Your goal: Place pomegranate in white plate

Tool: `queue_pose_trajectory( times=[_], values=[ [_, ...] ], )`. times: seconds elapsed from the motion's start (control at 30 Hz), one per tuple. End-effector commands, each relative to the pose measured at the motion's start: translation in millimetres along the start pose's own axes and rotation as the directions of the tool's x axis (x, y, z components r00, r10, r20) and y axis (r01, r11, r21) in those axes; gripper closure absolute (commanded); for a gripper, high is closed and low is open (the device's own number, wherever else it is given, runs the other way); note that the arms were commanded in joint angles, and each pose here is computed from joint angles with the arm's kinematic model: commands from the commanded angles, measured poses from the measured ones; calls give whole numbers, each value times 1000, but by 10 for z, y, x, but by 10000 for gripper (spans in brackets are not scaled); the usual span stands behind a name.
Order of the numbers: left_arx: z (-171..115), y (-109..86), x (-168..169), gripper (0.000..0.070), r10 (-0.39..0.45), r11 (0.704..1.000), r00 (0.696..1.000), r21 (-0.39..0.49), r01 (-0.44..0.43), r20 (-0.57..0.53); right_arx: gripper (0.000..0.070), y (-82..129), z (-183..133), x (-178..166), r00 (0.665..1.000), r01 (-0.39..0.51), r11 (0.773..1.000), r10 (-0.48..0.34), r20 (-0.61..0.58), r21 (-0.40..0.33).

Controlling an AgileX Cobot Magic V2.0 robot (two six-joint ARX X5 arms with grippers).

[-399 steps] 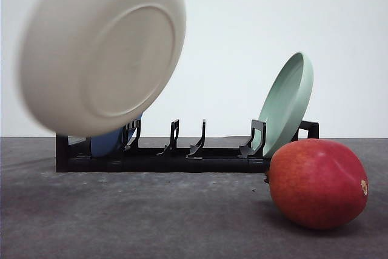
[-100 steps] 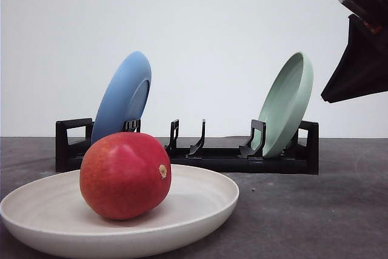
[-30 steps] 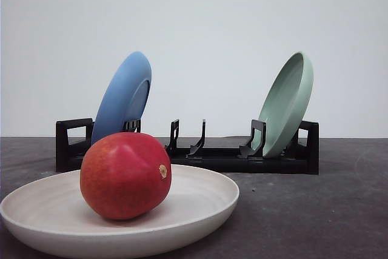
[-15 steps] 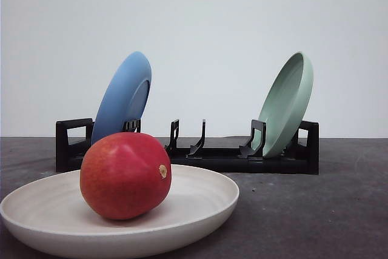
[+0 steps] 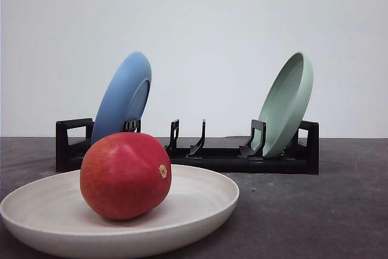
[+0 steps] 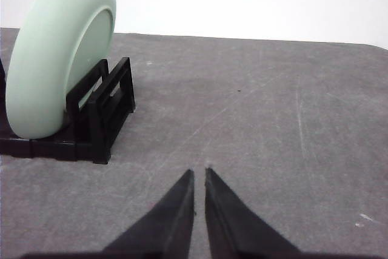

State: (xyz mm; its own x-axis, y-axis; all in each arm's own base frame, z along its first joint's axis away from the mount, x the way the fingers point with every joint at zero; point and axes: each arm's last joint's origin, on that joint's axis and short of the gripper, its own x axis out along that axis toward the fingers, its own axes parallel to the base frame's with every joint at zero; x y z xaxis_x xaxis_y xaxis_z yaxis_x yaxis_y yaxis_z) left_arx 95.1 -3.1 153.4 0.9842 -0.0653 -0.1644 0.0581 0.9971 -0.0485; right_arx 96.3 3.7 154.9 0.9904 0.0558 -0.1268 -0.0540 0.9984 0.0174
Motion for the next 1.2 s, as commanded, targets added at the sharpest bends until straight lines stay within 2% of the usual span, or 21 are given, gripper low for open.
queue_pose_trajectory(
  times=[0.0, 1.17],
  values=[
    [-39, 4, 11, 689, 4, 1000, 1000, 6, -4, -12, 671, -1, -2, 3, 1000, 1, 1000, -1, 8, -7],
    [-38, 4, 11, 689, 4, 1000, 1000, 6, -4, -12, 671, -1, -2, 3, 1000, 1, 1000, -1, 8, -7]
  ],
)
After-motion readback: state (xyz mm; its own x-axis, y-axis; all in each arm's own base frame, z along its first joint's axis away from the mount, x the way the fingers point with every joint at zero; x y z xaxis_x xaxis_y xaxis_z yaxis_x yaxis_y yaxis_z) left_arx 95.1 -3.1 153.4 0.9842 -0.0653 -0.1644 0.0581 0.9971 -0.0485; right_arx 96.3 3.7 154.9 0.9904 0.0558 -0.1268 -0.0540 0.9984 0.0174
